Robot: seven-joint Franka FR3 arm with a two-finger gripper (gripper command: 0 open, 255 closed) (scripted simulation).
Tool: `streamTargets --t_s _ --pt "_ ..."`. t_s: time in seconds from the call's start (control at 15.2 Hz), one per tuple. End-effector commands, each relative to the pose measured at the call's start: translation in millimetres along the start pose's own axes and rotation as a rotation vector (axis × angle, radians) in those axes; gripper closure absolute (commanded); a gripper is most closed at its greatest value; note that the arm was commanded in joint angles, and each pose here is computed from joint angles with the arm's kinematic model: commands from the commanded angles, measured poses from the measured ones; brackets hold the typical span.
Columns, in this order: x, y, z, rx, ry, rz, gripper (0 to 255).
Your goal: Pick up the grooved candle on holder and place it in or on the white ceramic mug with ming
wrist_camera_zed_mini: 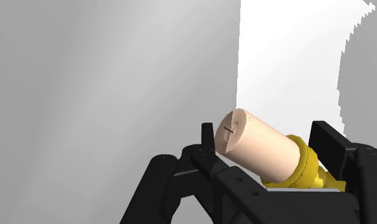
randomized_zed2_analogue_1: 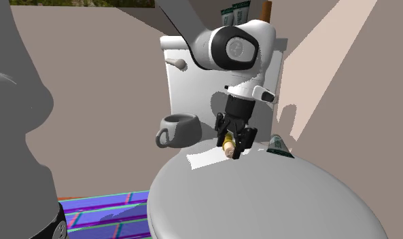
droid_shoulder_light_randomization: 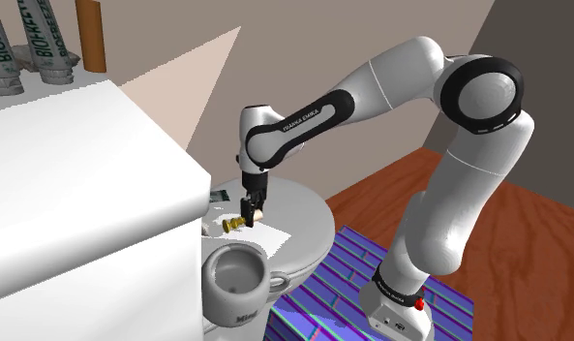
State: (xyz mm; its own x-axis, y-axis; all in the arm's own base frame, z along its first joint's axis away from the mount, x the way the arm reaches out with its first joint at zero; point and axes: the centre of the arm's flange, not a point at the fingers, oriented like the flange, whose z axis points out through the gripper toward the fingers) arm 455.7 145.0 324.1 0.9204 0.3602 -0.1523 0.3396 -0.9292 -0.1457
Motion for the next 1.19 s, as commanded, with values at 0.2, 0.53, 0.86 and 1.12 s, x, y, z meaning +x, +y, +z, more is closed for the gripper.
streamTargets --t_s 0.2,0.53,0.86,1.12 --pt "-4 -3 -23 0.000 0.000 0.000 255" --pt "-8 -7 -49 0.000 0.000 0.000 255" --pt "-12 -11 -75 0.000 0.000 0.000 255" --pt "-15 -14 -96 0.000 0.000 0.000 255"
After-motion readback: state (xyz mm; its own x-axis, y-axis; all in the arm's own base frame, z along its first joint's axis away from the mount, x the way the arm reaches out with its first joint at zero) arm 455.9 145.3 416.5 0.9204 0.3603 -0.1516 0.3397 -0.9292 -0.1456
